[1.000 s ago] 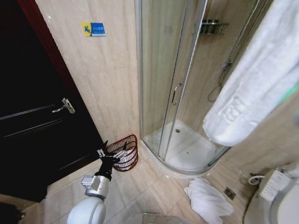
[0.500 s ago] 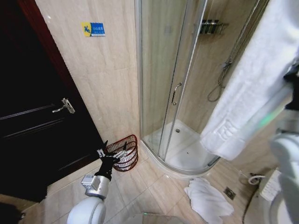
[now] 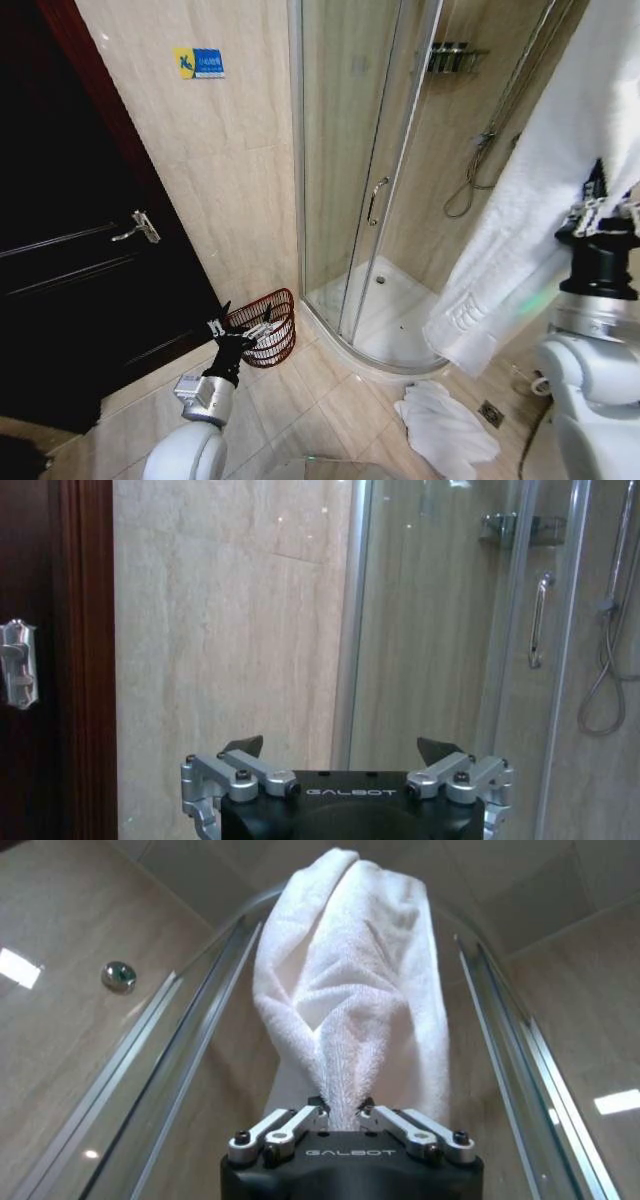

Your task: Discard the used towel into the hamper.

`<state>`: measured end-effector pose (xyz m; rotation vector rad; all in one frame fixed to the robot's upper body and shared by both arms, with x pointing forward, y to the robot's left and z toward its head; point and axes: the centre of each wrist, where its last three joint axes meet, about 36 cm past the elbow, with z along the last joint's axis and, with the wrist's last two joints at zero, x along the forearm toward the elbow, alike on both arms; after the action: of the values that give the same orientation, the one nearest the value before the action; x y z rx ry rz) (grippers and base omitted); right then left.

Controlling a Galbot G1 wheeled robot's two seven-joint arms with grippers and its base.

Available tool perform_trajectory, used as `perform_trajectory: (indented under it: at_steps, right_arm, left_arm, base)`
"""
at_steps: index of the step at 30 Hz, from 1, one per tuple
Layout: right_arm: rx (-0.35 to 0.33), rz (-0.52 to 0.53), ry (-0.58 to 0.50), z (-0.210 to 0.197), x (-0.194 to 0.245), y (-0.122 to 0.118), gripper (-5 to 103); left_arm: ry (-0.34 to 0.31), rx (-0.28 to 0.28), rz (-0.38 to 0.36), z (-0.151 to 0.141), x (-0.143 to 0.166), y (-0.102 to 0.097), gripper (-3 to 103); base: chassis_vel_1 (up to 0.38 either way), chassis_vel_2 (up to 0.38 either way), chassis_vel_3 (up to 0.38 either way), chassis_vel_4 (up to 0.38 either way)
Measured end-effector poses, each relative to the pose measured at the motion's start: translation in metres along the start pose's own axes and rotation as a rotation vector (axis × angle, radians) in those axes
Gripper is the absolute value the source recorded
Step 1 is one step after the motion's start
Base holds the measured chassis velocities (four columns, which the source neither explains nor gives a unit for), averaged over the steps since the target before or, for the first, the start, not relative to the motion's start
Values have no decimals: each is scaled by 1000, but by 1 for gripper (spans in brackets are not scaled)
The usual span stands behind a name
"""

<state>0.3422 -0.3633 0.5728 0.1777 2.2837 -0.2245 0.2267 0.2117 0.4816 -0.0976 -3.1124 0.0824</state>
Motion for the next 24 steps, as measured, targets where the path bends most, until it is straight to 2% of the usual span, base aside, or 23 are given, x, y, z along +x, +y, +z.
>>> perform_trajectory:
  at_steps: [24]
  right_arm:
    - [79,-9,-1,52,61,8,11]
  left_arm:
    - [0,0,0,0,0,0,100]
  base:
    - [0,0,0,0]
